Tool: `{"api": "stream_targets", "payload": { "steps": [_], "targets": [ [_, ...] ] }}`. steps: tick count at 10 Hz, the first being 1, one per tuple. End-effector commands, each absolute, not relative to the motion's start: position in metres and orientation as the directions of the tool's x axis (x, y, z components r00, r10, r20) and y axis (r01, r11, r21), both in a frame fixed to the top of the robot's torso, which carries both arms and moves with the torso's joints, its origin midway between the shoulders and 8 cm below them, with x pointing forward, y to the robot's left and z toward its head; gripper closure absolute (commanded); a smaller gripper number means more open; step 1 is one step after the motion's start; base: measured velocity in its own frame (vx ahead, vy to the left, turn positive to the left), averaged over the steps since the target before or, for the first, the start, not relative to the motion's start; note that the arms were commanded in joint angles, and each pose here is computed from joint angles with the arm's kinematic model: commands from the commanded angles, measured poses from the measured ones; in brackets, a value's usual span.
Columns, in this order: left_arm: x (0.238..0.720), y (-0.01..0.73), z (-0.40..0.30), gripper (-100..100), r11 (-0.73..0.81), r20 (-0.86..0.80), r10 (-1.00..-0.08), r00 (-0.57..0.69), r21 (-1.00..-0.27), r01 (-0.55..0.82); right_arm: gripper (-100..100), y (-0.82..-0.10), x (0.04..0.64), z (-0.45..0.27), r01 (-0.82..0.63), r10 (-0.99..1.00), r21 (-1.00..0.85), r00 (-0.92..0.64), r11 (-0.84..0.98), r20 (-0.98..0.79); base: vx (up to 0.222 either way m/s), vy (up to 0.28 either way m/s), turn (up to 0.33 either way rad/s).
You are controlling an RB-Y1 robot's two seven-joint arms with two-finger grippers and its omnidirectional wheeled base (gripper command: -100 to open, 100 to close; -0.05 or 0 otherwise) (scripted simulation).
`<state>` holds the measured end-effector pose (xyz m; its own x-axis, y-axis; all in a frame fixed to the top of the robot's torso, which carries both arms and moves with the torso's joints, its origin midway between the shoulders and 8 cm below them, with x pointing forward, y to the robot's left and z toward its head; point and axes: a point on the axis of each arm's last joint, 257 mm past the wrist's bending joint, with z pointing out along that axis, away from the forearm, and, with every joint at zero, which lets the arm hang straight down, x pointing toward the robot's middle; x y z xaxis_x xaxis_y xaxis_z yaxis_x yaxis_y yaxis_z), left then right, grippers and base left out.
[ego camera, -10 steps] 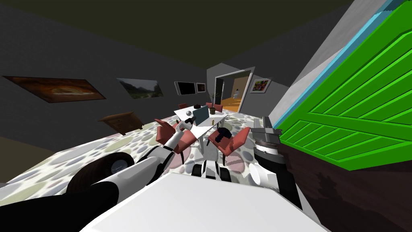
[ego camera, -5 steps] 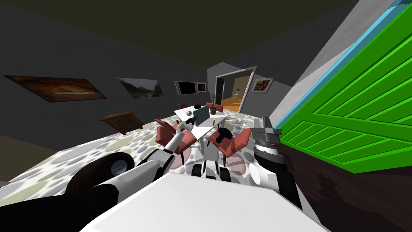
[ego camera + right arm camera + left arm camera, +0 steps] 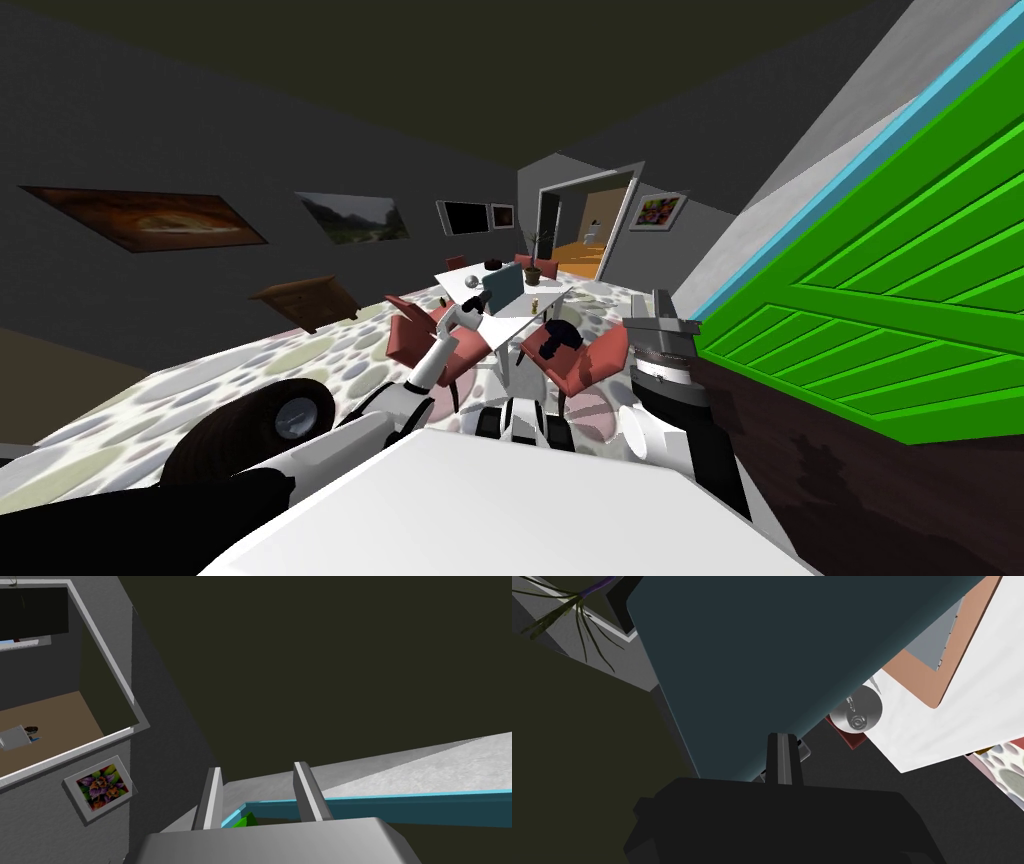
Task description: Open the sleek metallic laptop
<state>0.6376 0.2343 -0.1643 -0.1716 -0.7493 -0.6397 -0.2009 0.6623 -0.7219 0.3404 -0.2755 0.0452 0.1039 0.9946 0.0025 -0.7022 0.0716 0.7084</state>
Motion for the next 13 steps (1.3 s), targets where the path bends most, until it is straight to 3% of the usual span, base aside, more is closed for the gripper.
{"api": "stream_targets", "payload": {
  "steps": [1, 4, 6, 10, 13],
  "targets": [
    [0.623, 0.233, -0.173, 100, 0.659, -0.636, -0.752, -0.173, -0.717, -0.229, 0, -0.276, 0.34, 0.045, -0.702, 0.995, 0.708, 0.104, 0.072, 0.002, 0.042, 0.033, -0.015],
    [0.622, 0.222, -0.143, 100, 0.656, -0.639, -0.755, -0.151, -0.735, -0.171, 0, -0.276, 0.34, 0.045, -0.702, 0.995, 0.708, 0.104, 0.071, 0.003, 0.003, 0.004, -0.003],
    [0.599, 0.225, -0.174, 100, 0.645, -0.626, -0.763, -0.16, -0.723, -0.246, 0, -0.276, 0.34, 0.045, -0.702, 0.995, 0.708, 0.104, 0.072, 0.002, 0.065, 0.045, 0.065],
    [0.594, 0.213, -0.132, 100, 0.639, -0.626, -0.769, -0.127, -0.75, -0.172, 0, -0.276, 0.34, 0.045, -0.702, 0.995, 0.708, 0.104, 0.071, 0.003, 0.021, 0.008, -0.001],
    [0.569, 0.22, -0.153, 100, 0.618, -0.61, -0.784, -0.12, -0.746, -0.246, 0, -0.276, 0.34, 0.045, -0.702, 0.995, 0.708, 0.104, 0.072, 0.002, 0.066, 0.04, 0.044]
  ]
}}
